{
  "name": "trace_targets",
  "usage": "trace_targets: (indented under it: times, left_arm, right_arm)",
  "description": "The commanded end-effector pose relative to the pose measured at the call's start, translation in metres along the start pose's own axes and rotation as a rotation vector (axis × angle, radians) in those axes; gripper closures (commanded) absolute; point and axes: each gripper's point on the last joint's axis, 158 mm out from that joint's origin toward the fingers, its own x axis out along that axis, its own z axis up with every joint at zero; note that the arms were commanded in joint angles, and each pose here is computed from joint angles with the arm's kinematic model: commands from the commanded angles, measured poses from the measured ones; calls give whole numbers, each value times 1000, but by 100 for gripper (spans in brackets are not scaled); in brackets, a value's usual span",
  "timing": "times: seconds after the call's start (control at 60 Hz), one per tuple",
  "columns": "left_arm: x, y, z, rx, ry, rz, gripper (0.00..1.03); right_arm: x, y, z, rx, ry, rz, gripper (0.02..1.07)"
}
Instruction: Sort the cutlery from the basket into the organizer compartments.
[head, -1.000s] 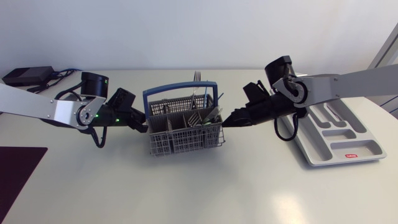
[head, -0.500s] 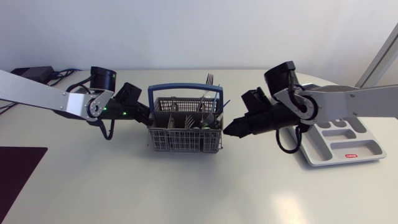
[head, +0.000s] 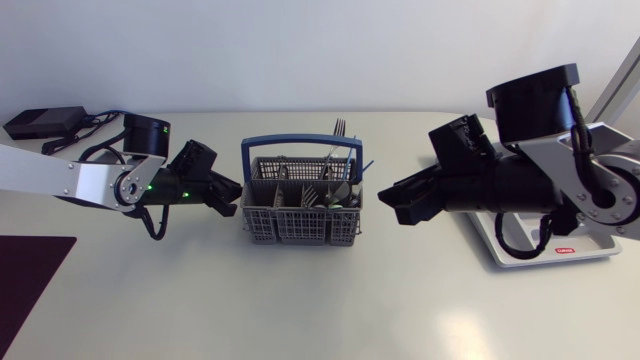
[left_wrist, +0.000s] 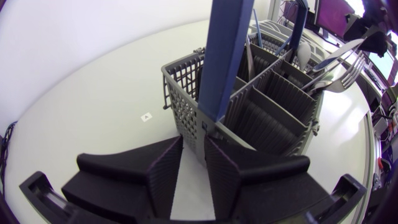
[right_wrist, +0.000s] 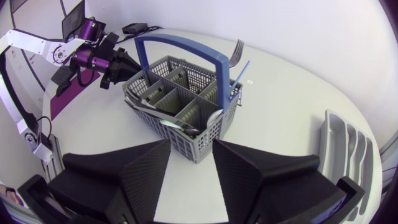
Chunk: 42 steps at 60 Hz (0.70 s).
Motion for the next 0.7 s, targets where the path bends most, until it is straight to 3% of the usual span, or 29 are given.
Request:
trace_targets:
  times: [0.0,0.15,0.333,0.4,0.683]
  left_arm:
    - [7,-25,-10,30,20,-63,75]
    - [0,-17,-7,18,19,-38,71]
    - [-39,0,3,16,-7,26,55]
    - [-55,-6,9,39,-24,34,50]
    - [-88,-62,34,147,-71,-26,49]
  right_arm:
    - [-3,6,-5,-13,13,8,53]
    - [-10,25,-6,-23,21,44,53]
    - [-13,49,1,-44,34,55,47]
    - [-14,62,4,-65,39,71,44]
    - [-7,88,26,-92,86,102,44]
